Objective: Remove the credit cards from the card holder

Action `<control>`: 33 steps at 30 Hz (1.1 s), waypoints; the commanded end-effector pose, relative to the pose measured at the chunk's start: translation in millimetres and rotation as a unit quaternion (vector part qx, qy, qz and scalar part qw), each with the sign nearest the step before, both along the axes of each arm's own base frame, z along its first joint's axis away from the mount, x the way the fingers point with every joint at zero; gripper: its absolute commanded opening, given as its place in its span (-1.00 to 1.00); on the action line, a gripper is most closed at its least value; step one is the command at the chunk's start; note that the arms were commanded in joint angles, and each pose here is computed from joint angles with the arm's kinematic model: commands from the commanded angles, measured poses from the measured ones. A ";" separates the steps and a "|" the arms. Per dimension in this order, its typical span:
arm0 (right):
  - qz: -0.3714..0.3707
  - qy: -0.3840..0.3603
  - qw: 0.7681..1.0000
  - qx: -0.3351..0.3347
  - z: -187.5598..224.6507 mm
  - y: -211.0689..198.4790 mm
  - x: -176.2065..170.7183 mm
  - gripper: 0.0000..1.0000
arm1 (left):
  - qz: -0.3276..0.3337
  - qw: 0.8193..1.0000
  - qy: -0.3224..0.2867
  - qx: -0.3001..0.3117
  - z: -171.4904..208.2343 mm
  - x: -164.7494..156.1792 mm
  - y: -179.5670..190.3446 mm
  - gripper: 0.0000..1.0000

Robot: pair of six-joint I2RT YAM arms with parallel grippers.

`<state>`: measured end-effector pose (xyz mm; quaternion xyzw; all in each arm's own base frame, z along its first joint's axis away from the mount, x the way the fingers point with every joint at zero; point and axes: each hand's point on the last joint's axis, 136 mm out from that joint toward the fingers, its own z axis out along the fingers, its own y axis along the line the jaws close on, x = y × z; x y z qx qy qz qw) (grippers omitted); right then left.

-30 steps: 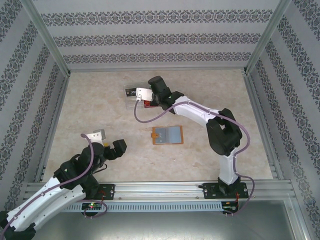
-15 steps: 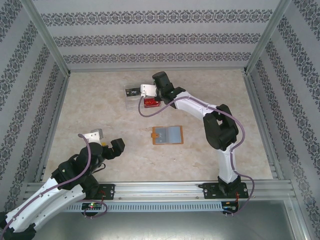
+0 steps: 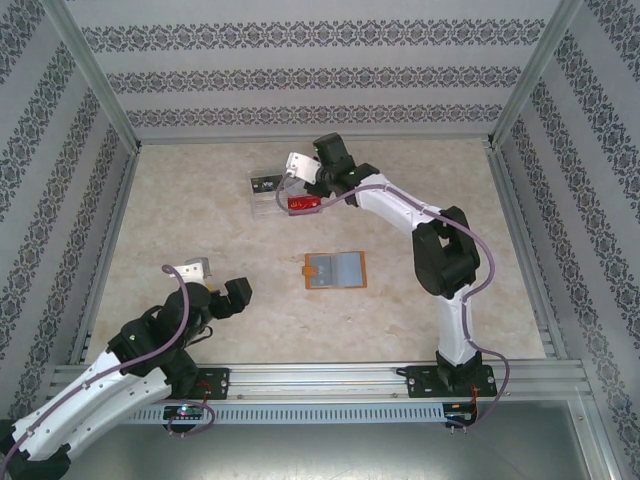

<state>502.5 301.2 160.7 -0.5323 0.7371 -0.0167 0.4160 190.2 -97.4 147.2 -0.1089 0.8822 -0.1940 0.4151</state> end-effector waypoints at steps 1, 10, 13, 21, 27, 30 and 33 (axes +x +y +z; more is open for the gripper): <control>-0.028 0.055 0.993 0.103 29.7 4.1 -4.2 -0.14 | -0.019 1.000 -0.010 0.001 8.3 6.7 -11.9 0.99; -0.146 0.120 0.957 0.218 40.4 -14.9 8.9 -0.14 | -0.004 0.999 0.034 0.027 0.6 41.9 -19.2 0.78; -0.189 0.146 0.929 0.281 46.7 -26.4 13.0 -0.08 | 0.011 0.998 0.055 0.026 0.3 66.2 -15.6 0.65; -0.249 0.155 0.896 0.334 43.0 -48.6 6.3 0.01 | 0.020 0.995 0.083 0.042 4.1 144.2 -21.6 0.16; -0.278 0.169 0.870 0.370 44.2 -66.5 -14.1 0.02 | 0.022 0.991 0.110 0.076 -11.3 206.0 -17.8 -0.13; -0.276 0.171 0.863 0.387 48.7 -68.9 -27.9 0.05 | 0.017 0.987 0.124 0.101 -22.0 230.2 -14.3 -0.20; -0.273 0.178 0.857 0.398 52.4 -69.1 -36.9 0.08 | 0.023 0.985 0.142 0.100 -37.8 250.7 -4.0 -0.21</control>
